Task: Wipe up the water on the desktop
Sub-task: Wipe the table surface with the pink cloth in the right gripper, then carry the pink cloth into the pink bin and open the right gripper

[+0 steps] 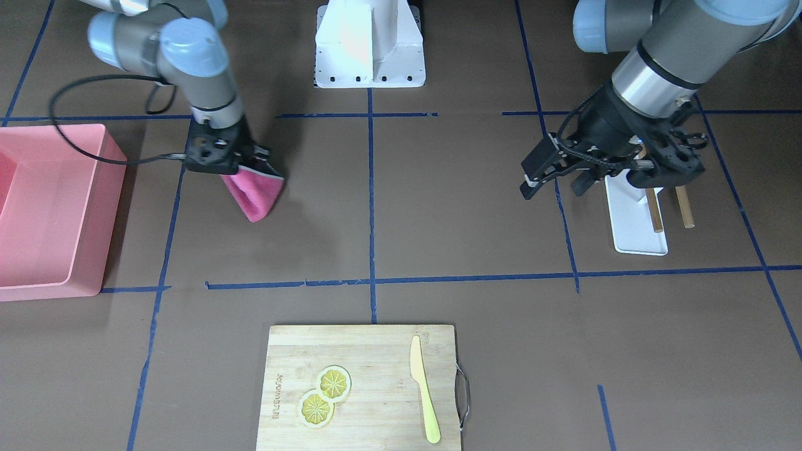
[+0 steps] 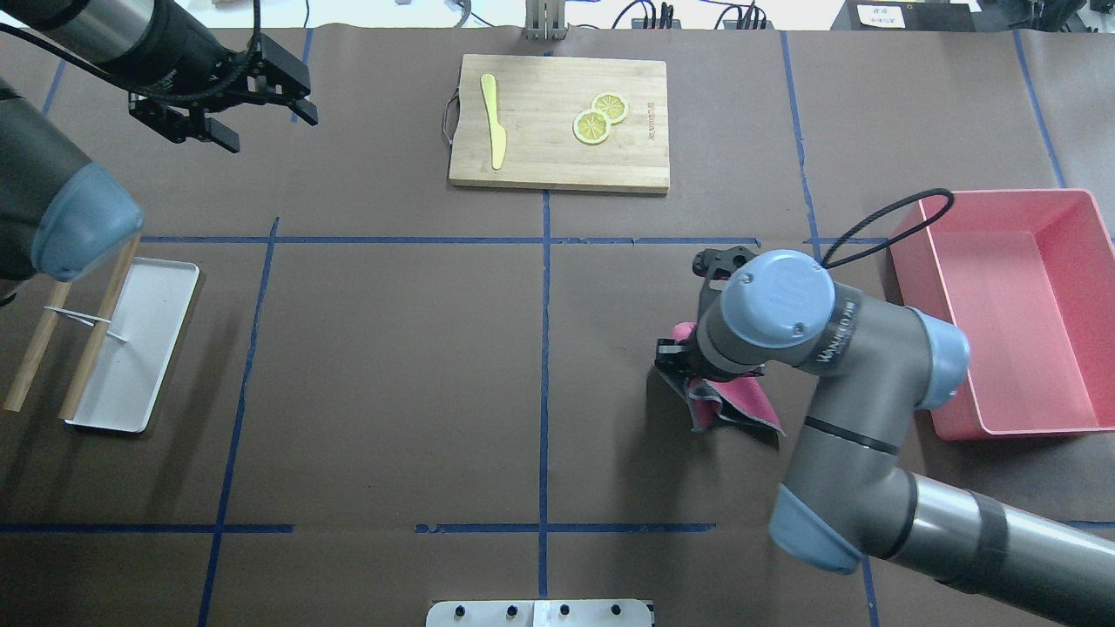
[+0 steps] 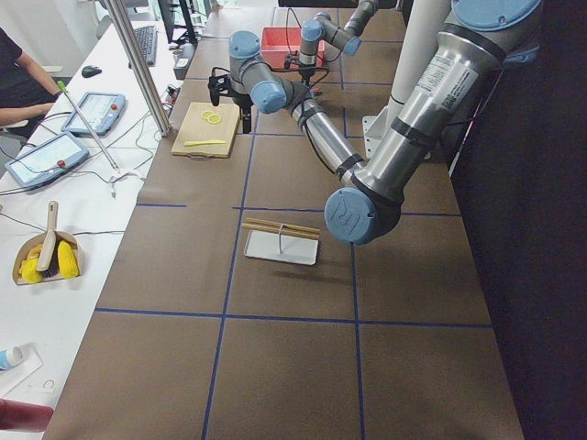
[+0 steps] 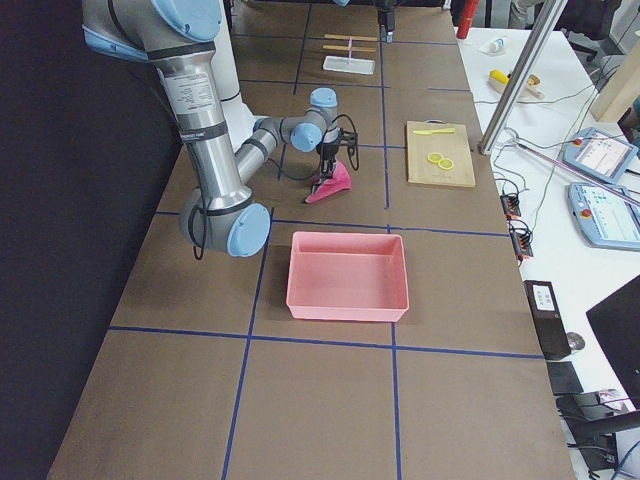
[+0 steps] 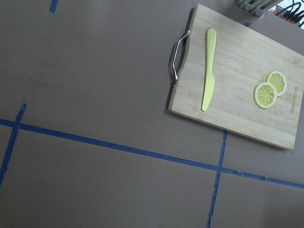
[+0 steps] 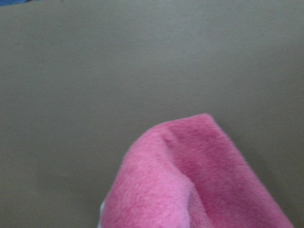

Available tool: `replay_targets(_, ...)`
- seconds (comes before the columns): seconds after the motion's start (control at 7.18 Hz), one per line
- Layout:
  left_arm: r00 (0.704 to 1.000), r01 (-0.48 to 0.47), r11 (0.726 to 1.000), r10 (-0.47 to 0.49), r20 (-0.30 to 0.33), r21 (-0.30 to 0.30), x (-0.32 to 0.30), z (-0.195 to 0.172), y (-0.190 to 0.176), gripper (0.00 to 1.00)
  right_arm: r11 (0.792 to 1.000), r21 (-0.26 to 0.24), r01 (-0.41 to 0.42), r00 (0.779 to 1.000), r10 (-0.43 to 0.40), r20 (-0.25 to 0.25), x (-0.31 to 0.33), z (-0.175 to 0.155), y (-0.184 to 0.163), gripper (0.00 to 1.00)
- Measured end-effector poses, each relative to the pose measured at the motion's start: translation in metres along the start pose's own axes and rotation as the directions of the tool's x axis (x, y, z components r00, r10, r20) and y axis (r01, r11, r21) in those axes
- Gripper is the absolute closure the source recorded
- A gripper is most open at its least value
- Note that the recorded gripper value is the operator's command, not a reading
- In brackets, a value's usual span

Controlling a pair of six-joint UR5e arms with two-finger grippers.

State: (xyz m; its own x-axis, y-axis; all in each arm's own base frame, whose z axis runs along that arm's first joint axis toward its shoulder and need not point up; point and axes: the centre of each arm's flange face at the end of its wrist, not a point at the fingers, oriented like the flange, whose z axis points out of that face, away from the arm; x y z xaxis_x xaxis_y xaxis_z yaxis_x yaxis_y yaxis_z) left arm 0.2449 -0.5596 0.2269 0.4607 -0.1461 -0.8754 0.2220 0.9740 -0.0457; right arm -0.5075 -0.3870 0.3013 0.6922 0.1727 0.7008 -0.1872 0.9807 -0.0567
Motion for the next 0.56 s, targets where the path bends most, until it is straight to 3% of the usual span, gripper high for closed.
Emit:
replay_targets(0.28, 0.997, -0.074, 0.997, 0.074, 0.019, 0.014, -0.039, -0.015, -0.016, 0.01, 0.997, -0.014, -0.074, 0.996, 0.075, 0.050, -0.074, -0.005, 0.006, 1.00)
replay_targets(0.56, 0.992, -0.122, 0.992, 0.120, 0.041, 0.026, -0.068, -0.024, -0.025, 0.01, 0.998, -0.029, -0.062, 0.998, 0.063, 0.031, -0.044, 0.001, 0.007, 1.00)
